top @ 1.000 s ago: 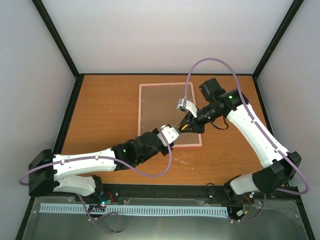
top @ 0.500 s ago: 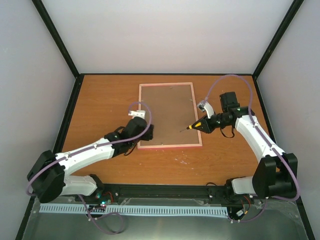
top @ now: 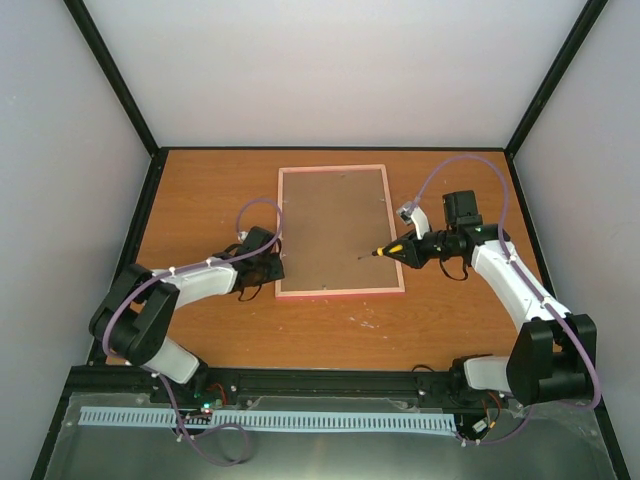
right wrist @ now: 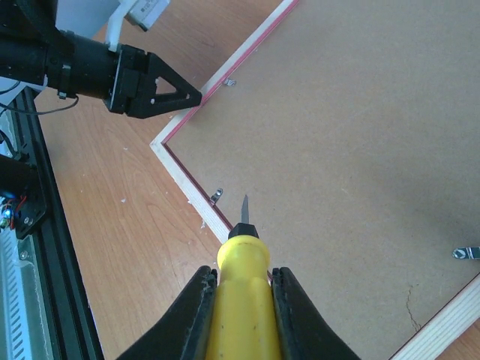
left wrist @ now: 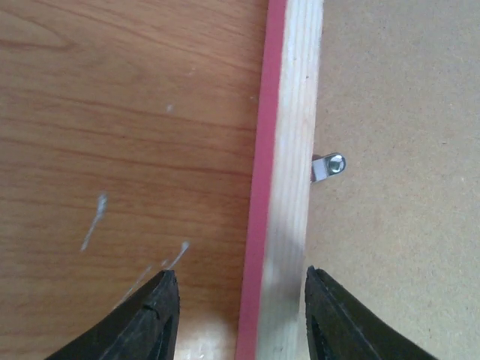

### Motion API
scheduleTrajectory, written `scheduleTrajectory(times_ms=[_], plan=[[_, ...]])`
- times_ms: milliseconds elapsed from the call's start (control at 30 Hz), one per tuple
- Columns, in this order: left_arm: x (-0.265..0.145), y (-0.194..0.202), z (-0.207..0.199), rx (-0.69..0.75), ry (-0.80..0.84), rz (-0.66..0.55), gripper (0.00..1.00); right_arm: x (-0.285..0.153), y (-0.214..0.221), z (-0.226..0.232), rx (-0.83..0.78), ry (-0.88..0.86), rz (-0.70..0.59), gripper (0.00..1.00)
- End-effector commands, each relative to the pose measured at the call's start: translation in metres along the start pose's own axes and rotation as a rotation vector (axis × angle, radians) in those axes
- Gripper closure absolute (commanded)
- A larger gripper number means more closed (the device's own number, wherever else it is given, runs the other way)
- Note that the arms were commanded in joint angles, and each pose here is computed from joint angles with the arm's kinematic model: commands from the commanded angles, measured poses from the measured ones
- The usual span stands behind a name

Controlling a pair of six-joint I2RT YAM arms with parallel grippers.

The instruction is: Take the photo out of the frame

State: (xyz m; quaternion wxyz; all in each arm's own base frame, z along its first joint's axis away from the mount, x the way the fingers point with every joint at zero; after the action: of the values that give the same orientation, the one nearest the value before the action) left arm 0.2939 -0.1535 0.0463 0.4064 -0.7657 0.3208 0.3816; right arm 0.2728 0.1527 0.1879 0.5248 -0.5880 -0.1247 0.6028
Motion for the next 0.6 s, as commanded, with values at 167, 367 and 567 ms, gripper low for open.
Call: scheduleTrajectory(times_ms=[167, 367, 567], plan=[[0.016, -0.003, -0.012, 0.007, 0.011, 0.034, 0.58, -0.003, -0.006, 0.003, -0.033, -0.013, -0.037, 0.97], [0.016, -0.003, -0.012, 0.05, 0.001, 0.038, 0.77, -0.002, -0.005, 0.002, -0.036, -0.011, -0.029, 0.97], [0.013, 0.018, -0.007, 0.098, 0.007, 0.091, 0.85, -0.001, -0.002, 0.002, -0.037, -0.011, -0.021, 0.97]])
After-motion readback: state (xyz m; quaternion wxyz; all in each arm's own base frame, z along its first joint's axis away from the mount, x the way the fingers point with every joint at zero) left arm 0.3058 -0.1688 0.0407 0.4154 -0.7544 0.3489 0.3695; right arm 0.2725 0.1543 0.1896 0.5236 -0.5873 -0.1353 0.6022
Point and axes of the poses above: each gripper's point midway between its finger pads, its own x axis out along the fingers, its own z axis along the line the jaws close on, y = z × x, the point moved 2 cm from there along -x, back along the fingers, and after that the axes turned 12 degrees about -x, right-handed, at the moved point
